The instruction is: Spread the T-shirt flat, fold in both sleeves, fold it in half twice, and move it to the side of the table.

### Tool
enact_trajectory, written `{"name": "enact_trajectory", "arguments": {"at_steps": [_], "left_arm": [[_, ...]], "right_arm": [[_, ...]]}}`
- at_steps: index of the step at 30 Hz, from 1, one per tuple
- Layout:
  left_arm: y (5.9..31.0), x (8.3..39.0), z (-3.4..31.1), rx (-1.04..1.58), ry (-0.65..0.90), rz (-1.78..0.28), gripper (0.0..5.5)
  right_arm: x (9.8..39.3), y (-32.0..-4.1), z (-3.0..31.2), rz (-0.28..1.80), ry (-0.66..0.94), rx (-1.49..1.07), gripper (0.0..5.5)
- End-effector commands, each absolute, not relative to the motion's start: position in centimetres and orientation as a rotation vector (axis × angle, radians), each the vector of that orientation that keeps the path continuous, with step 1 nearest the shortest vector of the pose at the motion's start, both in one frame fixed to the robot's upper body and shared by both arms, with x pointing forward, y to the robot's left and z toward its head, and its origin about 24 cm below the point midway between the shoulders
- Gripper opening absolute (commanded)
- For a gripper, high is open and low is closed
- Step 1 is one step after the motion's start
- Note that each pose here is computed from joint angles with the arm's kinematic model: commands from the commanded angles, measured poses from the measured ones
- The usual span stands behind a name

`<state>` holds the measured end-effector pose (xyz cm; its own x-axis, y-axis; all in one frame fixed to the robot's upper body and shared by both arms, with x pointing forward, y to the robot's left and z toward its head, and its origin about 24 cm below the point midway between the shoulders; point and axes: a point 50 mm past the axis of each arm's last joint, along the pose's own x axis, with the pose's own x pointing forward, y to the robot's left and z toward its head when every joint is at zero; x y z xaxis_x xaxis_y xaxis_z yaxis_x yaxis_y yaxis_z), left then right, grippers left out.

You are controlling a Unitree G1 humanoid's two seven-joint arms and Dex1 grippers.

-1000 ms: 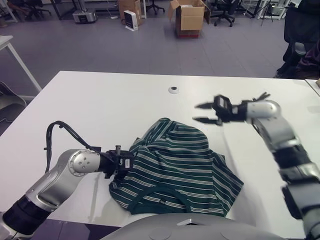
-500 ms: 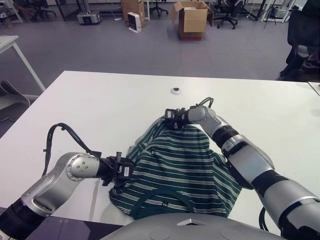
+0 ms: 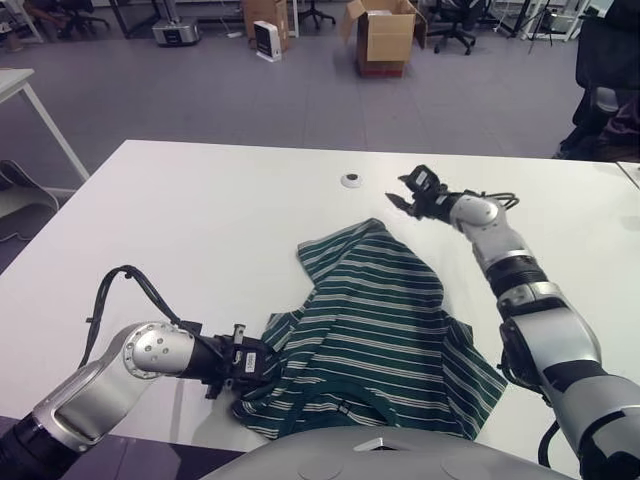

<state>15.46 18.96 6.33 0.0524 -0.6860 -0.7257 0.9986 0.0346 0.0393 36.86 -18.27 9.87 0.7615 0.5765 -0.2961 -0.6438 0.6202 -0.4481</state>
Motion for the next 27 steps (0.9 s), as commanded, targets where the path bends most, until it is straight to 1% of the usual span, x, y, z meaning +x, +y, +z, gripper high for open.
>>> {"name": "enact_trajectory", "arguments": {"at_steps": [1, 2, 4, 6, 8, 10, 12, 14, 16, 18, 19, 22, 24, 25, 27], "left_arm": [[18.5, 20.9, 11.9, 0.457, 0.347, -1.318, 2.17], [18.7, 22.3, 13.0, 0.417, 0.289, -1.281, 2.17], [19.3, 26.0, 13.2, 0.354, 0.232, -1.151, 2.17], [19.0, 29.5, 11.5, 0.362, 0.249, -1.017, 2.17], [17.9, 31.5, 9.1, 0.365, 0.303, -0.964, 2.17], [15.9, 32.3, 6.7, 0.32, 0.348, -0.991, 2.17], [14.6, 32.5, 5.3, 0.287, 0.372, -1.024, 2.17], [14.6, 32.4, 3.6, 0.358, 0.43, -1.021, 2.17], [15.8, 32.7, 2.2, 0.512, 0.507, -0.948, 2.17], [16.7, 33.0, 1.8, 0.634, 0.533, -0.919, 2.17], [17.3, 33.1, 1.8, 0.696, 0.541, -0.916, 2.17], [19.6, 33.5, 2.2, 0.845, 0.557, -0.887, 2.17], [20.8, 33.8, 2.3, 0.899, 0.565, -0.851, 2.17], [21.4, 33.9, 2.2, 0.928, 0.575, -0.829, 2.17], [23.1, 33.9, 2.2, 1.02, 0.575, -0.755, 2.17]], "right_arm": [[34.9, -20.9, 8.3, 0.782, 0.256, -0.583, 2.31], [34.6, -20.8, 7.8, 0.818, 0.279, -0.58, 2.31], [33.6, -20.1, 6.7, 0.898, 0.316, -0.553, 2.31], [32.5, -19.9, 5.5, 0.951, 0.37, -0.545, 2.31], [32.1, -19.8, 4.7, 0.977, 0.417, -0.564, 2.31], [32.2, -19.5, 4.5, 0.981, 0.427, -0.583, 2.31], [32.5, -18.9, 4.8, 0.975, 0.396, -0.6, 2.31], [32.6, -18.2, 5.8, 0.987, 0.332, -0.612, 2.31], [30.7, -16.6, 7.3, 1.128, 0.225, -0.598, 2.31], [28.2, -15.4, 7.8, 1.277, 0.196, -0.592, 2.31], [26.7, -15.2, 7.3, 1.351, 0.231, -0.607, 2.31], [23.3, -15.8, 4.0, 1.489, 0.442, -0.685, 2.31], [21.4, -16.2, 2.3, 1.556, 0.56, -0.653, 2.31], [20.6, -16.4, 1.9, 1.589, 0.59, -0.64, 2.31], [19.8, -15.8, 2.6, 1.632, 0.567, -0.534, 2.31]]}}
